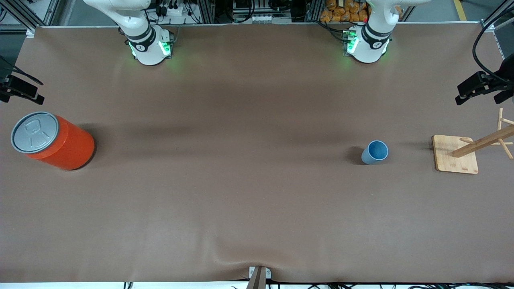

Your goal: Flip cup

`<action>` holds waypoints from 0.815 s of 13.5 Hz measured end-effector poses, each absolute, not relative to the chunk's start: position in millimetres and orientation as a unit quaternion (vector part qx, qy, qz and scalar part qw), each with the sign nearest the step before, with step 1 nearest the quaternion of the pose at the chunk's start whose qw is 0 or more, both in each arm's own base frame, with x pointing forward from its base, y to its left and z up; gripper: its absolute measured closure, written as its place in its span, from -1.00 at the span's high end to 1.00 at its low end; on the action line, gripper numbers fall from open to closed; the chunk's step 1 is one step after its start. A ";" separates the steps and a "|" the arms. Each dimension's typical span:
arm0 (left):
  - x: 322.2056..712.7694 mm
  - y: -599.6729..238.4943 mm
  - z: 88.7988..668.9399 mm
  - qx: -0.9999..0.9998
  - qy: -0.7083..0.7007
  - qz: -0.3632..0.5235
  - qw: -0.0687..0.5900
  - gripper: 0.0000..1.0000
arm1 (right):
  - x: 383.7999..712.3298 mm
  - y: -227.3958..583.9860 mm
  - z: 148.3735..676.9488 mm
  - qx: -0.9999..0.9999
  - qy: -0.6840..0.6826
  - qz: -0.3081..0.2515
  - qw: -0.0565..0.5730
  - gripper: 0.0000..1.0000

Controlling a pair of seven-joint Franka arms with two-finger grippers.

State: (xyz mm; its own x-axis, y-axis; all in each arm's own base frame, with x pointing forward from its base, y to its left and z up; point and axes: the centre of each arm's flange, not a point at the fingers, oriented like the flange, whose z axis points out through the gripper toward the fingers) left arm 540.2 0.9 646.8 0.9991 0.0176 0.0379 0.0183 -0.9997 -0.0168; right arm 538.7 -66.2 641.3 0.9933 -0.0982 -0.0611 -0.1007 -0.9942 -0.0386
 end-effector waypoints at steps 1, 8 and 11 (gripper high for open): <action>540.2 0.1 646.5 -1.000 -0.008 -0.018 0.009 1.00 | 538.7 -66.2 641.3 -0.998 0.050 0.030 0.021 1.00; 538.5 -2.5 644.8 -1.000 -0.019 -0.010 0.008 1.00 | 538.7 -66.2 641.3 -0.998 0.050 0.030 0.021 1.00; 538.6 -2.6 643.5 -1.000 -0.019 -0.008 0.008 1.00 | 538.7 -66.2 641.3 -0.998 0.050 0.030 0.021 1.00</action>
